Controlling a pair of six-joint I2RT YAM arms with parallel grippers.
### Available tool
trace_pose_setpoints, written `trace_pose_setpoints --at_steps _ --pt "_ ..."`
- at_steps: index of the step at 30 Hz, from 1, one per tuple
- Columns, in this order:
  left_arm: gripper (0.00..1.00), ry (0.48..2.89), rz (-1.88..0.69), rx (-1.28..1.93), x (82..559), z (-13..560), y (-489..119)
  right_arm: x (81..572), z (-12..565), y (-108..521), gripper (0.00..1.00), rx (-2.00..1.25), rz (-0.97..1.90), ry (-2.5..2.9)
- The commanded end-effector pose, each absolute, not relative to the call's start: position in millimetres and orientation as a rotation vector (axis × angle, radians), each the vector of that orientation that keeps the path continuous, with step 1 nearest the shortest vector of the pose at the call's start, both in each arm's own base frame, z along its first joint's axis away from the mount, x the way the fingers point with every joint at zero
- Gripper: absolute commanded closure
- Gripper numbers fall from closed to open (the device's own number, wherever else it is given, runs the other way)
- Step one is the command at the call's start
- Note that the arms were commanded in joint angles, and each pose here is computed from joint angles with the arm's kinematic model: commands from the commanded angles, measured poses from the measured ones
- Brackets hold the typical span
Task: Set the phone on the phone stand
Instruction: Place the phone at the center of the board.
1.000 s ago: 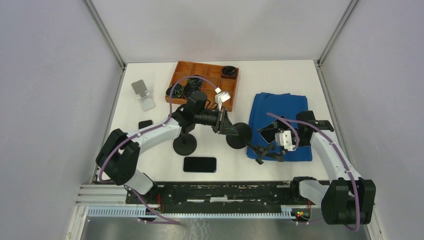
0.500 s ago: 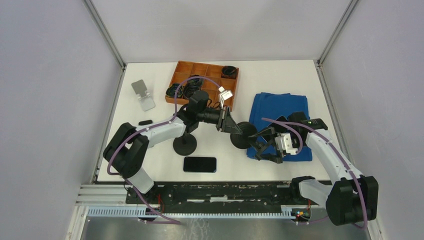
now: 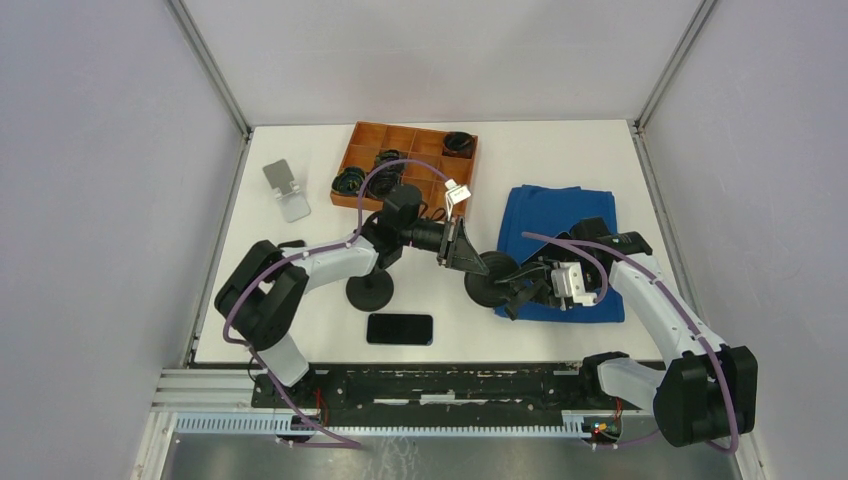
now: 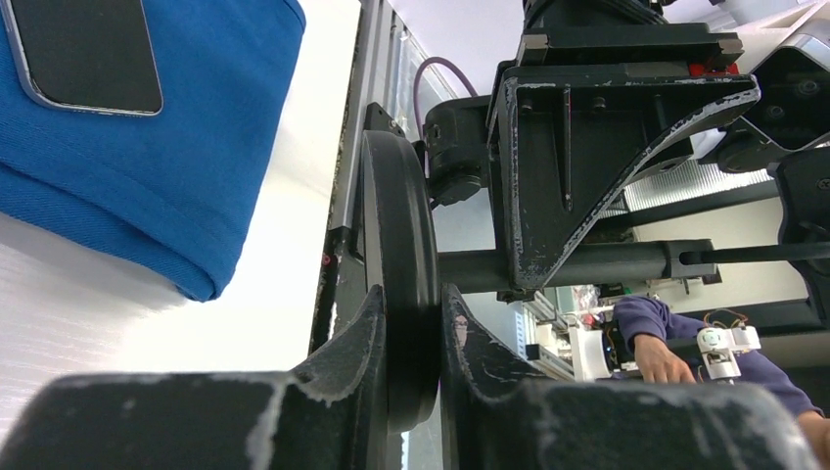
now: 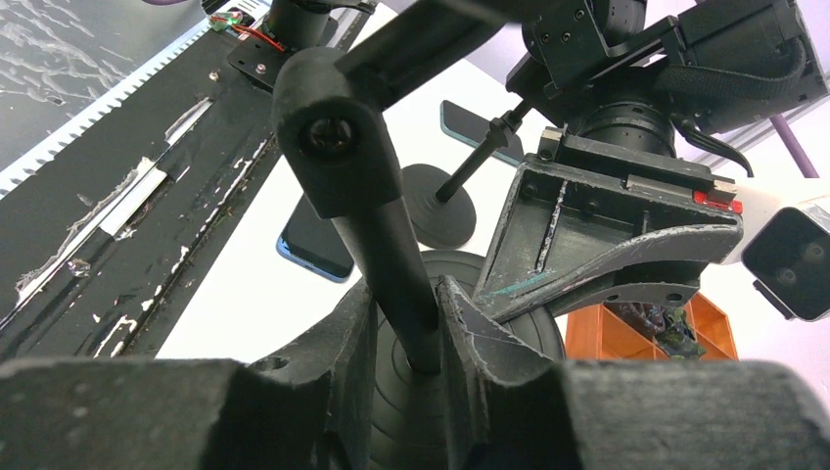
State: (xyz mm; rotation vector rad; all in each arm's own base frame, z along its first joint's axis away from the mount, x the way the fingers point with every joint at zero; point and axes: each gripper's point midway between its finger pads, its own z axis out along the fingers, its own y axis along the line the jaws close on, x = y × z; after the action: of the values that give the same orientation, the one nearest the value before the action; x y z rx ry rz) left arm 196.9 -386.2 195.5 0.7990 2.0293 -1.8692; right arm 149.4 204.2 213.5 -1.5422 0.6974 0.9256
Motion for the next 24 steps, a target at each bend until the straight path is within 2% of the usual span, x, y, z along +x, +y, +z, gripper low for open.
trace_pose_setpoints --at_steps 1,5,9,15,24 --pt "0.74 1.864 -1.860 0.781 206.1 230.2 -390.9 144.0 218.8 206.8 0.93 -1.541 0.948 0.687" --pt "0.50 1.901 -1.687 0.699 219.7 227.6 -383.2 144.3 214.4 205.4 0.94 -1.566 0.944 0.710" --pt "0.37 1.924 -1.422 0.623 236.5 229.7 -361.4 147.2 204.7 203.2 0.95 -1.612 0.938 0.750" --pt "0.32 1.812 -1.222 0.532 238.4 262.3 -323.5 156.8 194.5 202.6 0.95 -1.617 0.997 0.860" --pt "0.31 1.687 -1.237 0.520 190.2 306.7 -322.1 189.7 182.5 204.0 0.96 -1.560 1.027 1.077"
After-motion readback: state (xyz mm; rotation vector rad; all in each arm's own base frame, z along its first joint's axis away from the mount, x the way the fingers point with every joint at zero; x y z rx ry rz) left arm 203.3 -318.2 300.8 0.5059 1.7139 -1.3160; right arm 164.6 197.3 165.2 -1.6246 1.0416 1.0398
